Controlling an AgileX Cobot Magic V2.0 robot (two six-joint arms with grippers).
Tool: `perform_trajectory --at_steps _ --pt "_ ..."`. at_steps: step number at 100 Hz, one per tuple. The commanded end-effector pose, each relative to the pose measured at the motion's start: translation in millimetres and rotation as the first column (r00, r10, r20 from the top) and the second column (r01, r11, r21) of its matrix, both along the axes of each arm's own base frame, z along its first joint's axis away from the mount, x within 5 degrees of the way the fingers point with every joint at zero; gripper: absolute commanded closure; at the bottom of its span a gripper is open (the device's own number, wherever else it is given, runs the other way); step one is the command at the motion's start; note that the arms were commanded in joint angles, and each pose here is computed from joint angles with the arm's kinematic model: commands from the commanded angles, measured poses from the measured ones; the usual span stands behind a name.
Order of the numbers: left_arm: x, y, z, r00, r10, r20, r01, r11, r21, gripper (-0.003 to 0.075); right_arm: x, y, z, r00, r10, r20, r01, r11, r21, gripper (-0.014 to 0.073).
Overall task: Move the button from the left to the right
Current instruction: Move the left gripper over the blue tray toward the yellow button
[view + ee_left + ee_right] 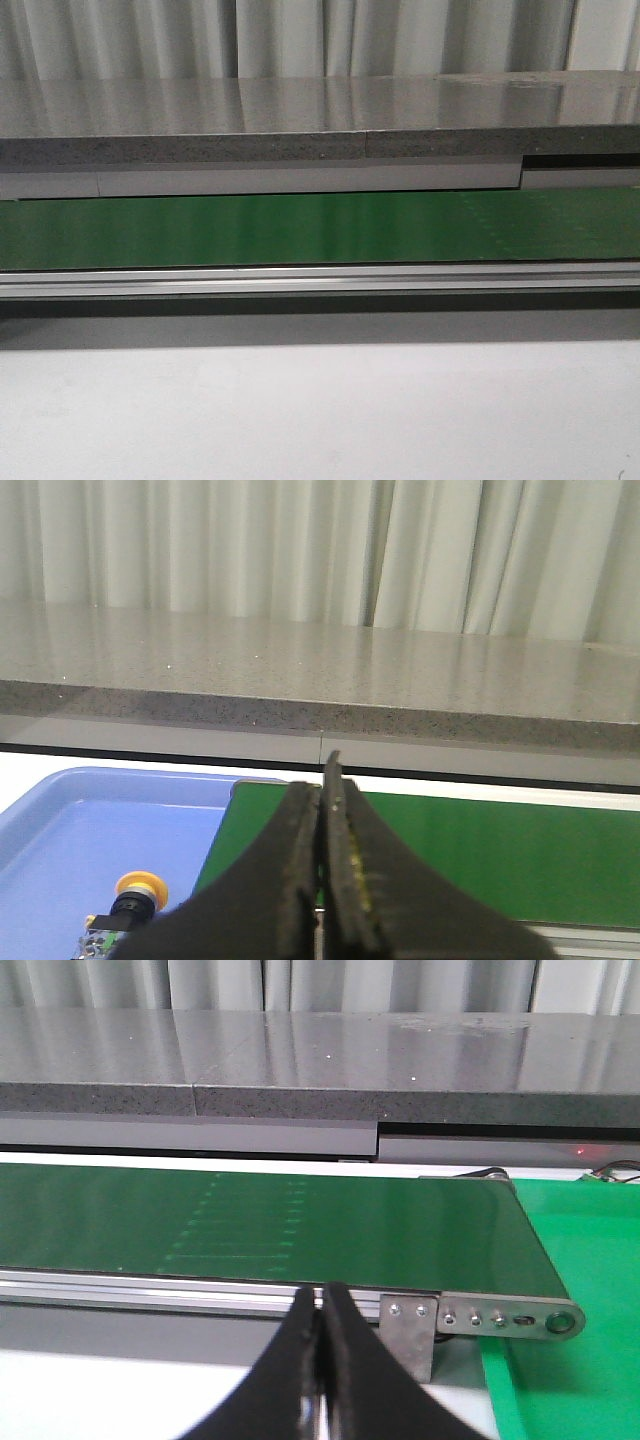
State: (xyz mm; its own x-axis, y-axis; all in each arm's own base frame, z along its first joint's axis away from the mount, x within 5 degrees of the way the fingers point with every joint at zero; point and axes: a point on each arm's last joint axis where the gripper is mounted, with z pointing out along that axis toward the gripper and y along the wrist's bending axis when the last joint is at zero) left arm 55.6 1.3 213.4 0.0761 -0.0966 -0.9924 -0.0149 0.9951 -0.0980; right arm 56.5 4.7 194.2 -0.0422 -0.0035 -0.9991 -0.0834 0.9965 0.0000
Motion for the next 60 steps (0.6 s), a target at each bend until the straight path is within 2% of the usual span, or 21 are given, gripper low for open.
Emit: perform_trajectory --at_steps 1,47,60 --pt "-0.3 -1.1 -11.2 0.999 -0.015 0.049 0.015 1.0 -0.004 0.0741 -2.2 -0.4 13.2 0.994 -0.003 0.112 0.003 1.0 0.003 0.0663" --pt "-0.4 -1.1 -10.6 0.998 -0.016 0.056 0.016 1.0 -0.004 0.0741 -2.2 -0.4 13.2 0.994 -0.003 0.112 0.003 1.0 0.003 0.0663" --pt "-0.9 -1.4 -7.0 0.996 -0.019 0.089 0.019 1.0 -0.003 0.0741 -2.2 -0.4 13.2 0.994 -0.003 0.112 0.003 1.0 0.003 0.0663"
